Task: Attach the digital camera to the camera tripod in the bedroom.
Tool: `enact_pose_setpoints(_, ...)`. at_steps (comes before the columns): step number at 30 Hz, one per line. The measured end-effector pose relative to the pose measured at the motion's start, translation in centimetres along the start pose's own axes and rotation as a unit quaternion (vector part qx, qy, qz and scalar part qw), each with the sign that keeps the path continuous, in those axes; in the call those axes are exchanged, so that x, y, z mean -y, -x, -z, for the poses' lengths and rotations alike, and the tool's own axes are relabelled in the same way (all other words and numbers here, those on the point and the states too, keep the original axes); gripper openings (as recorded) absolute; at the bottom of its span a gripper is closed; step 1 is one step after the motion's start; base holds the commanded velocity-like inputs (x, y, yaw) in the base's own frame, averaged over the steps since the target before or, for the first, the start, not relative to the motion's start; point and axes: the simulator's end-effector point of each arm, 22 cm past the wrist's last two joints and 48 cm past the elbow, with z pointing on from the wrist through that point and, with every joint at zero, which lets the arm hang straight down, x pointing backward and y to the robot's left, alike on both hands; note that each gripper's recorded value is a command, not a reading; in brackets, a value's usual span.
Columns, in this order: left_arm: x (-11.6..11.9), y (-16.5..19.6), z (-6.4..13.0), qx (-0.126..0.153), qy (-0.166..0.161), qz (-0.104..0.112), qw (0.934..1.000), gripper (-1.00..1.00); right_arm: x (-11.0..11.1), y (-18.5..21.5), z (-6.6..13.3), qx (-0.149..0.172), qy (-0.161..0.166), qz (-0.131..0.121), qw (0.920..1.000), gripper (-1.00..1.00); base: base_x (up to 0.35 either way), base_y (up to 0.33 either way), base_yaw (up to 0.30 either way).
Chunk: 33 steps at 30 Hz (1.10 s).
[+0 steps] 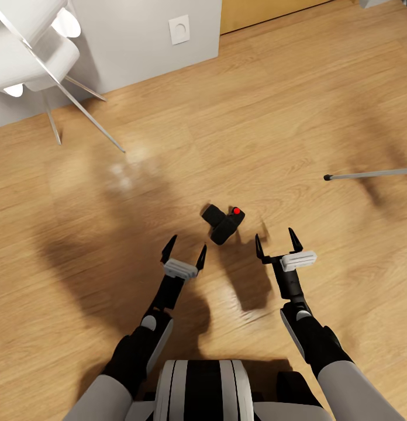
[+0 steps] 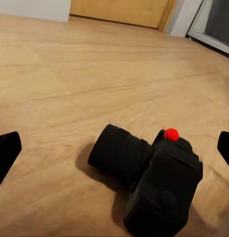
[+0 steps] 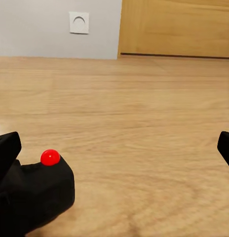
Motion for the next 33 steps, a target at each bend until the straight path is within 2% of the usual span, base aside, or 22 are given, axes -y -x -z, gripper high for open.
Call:
enact_pose_setpoints(4, 0.1, 1.7, -0.7, 0.020, -0.001, -0.002, 0.9998, 1.00, 0.0, 0.0, 0.0, 0.000, 0.000, 0.000, 1.0000, 1.00, 0.000, 0.000, 0.000)
enact_pose_setpoints(11, 0.4, 2.9, -1.3, 0.035, 0.000, 0.001, 0.9994, 1.00, 0.0, 0.0, 0.0, 0.000, 0.000, 0.000, 1.0000, 1.00, 0.000, 0.000, 0.000)
enact_pose_setpoints(26, -0.3, 2.8, -1.2, 0.031, 0.005, -0.002, 0.9995, 1.00, 0.1, -0.1, 0.0, -0.002, -0.003, 0.000, 1.0000, 1.00, 0.000, 0.000, 0.000)
enact_pose_setpoints(31, -1.9, 2.6, -1.0, 0.028, 0.021, -0.006, 0.9994, 1.00, 0.2, -0.1, 0.0, -0.003, -0.003, 0.000, 1.0000, 1.00, 0.000, 0.000, 0.000)
enact_pose_setpoints(33, -4.4, 2.6, -0.6, 0.026, 0.048, -0.012, 0.9984, 1.00, 0.2, -0.1, 0.1, -0.003, -0.003, 0.000, 1.0000, 1.00, 0.000, 0.000, 0.000)
